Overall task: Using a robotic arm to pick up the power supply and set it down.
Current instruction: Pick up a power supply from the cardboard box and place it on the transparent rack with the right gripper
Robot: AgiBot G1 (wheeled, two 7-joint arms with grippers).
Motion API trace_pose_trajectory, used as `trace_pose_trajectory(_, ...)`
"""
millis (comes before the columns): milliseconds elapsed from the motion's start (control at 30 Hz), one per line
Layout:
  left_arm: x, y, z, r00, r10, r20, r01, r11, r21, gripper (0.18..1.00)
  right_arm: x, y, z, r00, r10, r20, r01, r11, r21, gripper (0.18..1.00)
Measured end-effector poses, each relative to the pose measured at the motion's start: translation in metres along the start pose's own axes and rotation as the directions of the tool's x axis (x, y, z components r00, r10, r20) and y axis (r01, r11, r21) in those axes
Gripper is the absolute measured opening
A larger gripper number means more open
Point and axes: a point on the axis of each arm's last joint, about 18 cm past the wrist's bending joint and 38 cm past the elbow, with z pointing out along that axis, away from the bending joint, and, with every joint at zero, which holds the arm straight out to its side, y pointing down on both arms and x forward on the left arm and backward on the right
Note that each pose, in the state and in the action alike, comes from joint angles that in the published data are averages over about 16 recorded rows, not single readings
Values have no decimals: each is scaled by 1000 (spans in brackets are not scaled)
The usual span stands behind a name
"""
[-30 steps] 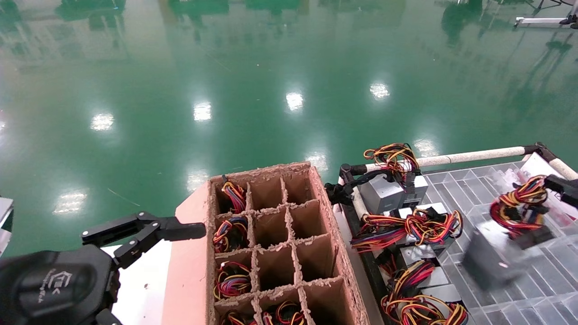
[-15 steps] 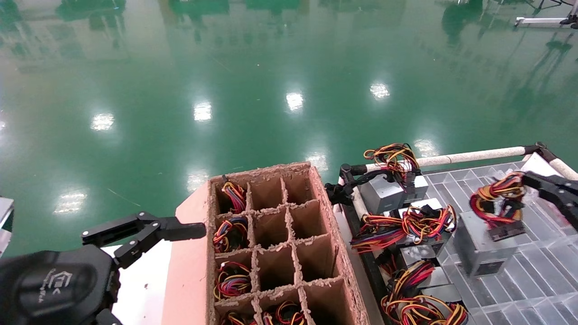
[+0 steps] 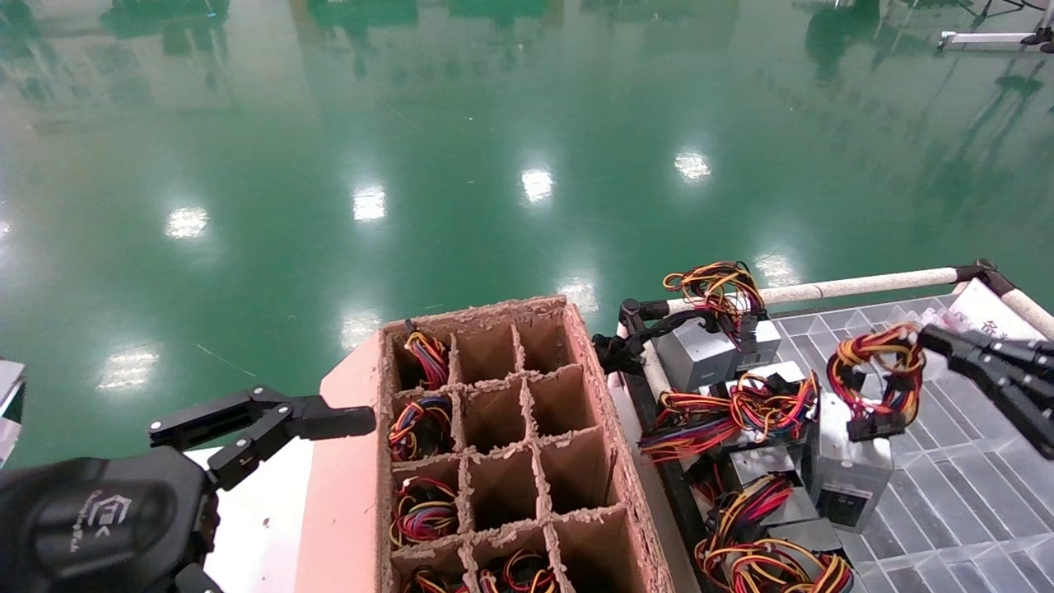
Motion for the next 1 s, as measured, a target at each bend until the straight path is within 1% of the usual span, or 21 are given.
trace_pose_trajectory(200, 0, 0, 0, 1000, 0, 0, 0, 1000, 0, 1001, -6, 6, 0, 1000, 28, 2, -28, 1000, 11, 192)
trace_pose_trajectory(667, 0, 0, 0, 1000, 0, 0, 0, 1000, 0, 1001, -17, 10, -1, 998, 64, 20, -65, 997, 40, 192)
trace_pose_trajectory(1000, 0, 0, 0, 1000, 0, 0, 0, 1000, 0, 1001, -28, 29, -20, 994, 107, -6, -107, 994, 24, 192)
